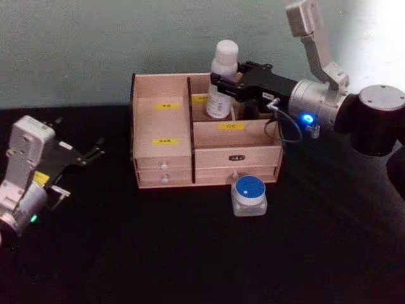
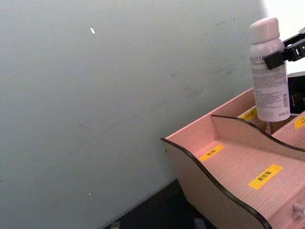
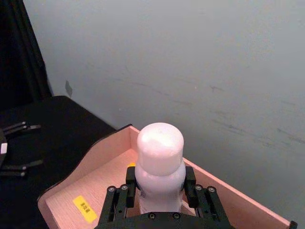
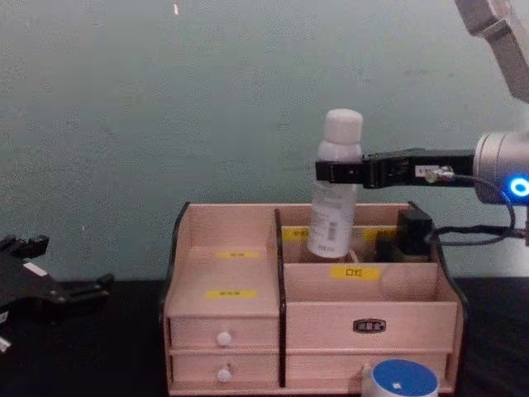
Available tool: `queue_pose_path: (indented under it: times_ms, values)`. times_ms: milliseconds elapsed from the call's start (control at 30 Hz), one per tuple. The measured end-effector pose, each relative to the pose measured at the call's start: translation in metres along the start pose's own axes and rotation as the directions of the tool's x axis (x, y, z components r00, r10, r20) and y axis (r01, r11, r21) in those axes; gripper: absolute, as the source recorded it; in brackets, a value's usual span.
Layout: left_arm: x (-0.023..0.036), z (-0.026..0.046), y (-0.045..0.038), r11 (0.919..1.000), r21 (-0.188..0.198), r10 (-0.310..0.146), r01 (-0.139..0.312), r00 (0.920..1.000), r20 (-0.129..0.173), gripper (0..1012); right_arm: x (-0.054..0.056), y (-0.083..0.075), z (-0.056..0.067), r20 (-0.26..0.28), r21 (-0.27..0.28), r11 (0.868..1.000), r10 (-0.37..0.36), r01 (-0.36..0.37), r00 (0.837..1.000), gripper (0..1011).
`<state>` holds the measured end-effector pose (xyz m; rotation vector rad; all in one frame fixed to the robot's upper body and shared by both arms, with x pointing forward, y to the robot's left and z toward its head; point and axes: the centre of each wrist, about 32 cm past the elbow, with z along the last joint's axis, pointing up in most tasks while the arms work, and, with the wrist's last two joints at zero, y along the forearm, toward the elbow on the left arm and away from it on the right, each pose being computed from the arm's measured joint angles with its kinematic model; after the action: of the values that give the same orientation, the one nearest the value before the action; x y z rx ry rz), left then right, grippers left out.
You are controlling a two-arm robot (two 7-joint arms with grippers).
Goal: Pick up the facial cleanser and watermelon frost from the table and place them into the tiered storage box.
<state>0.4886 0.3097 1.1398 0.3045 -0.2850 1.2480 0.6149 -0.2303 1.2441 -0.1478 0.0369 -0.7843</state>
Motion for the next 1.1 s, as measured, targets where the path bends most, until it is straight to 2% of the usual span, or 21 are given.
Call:
queue_pose_path:
  times_ms: [433, 1100]
  values:
    - [0.0, 0.0, 0.0, 1.0, 0.0, 0.0, 0.0, 1.0, 0.0, 1001, 0.0, 0.004, -0.005, -0.001, -0.005, 1.0, -0.005, 0.005, 1.0, 600]
    - [0.0, 0.0, 0.0, 1.0, 0.0, 0.0, 0.0, 1.0, 0.0, 1001, -0.002, 0.01, -0.018, -0.003, -0.044, 0.999, -0.007, 0.007, 1.0, 600]
